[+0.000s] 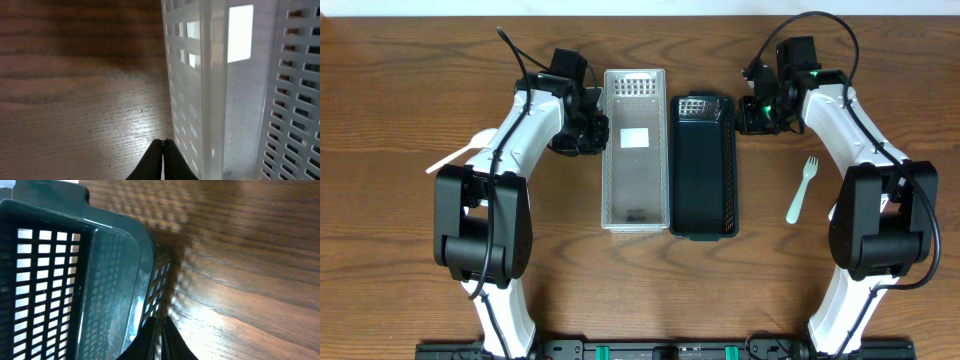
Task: Pack container
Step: 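Release baskets and move right gripper to grasp a white fork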
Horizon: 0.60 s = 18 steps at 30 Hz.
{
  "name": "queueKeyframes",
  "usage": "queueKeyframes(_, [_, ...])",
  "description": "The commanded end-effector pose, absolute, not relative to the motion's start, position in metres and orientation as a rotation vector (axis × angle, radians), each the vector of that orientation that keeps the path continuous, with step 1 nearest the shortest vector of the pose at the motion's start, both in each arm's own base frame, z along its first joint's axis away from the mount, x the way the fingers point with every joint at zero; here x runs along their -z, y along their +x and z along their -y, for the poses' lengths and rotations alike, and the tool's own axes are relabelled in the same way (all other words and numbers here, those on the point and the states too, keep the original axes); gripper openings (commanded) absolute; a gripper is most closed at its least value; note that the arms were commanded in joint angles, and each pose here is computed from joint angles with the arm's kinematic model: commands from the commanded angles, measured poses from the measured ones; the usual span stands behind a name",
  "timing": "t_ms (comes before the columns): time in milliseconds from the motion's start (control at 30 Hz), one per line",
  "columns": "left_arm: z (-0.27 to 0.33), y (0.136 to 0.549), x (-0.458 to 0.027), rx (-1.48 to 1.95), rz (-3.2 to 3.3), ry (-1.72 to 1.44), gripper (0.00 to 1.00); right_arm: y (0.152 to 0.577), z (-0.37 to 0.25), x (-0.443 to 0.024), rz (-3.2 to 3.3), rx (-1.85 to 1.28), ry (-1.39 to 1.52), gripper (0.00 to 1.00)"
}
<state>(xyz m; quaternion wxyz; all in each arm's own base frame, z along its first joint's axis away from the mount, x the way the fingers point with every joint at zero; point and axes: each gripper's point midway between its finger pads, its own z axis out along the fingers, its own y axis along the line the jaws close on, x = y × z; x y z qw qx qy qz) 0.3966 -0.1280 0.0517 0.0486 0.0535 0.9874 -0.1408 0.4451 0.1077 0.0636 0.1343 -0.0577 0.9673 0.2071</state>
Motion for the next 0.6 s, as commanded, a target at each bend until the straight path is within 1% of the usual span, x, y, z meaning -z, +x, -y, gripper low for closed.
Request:
queueKeyframes(0, [0.132,0.397,-0.054,0.443,-3.003,0.193,0.06,0.442,-0.118,-0.063,-2.797,-0.648,-0.22,0.07])
queueKeyframes(167, [0.142,0.394,-0.054,0.445,-3.003,0.231,0.06,0.441,-0.125,-0.066,-2.782,-0.708,-0.244,0.08])
queueKeyframes(467, [0.142,0.391,-0.053,0.412,-3.015,0.245,0.06,0.44,-0.123,-0.065,-2.787,-0.695,-0.241,0.07])
queueKeyframes(500, [0.137,0.391,-0.052,0.366,-3.019,0.241,0.06,0.44,-0.122,-0.065,-2.792,-0.682,-0.237,0.08])
queueKeyframes(567, [0.125,0.392,-0.05,0.268,-3.03,0.231,0.06,0.443,-0.109,-0.06,-2.821,-0.593,-0.166,0.18])
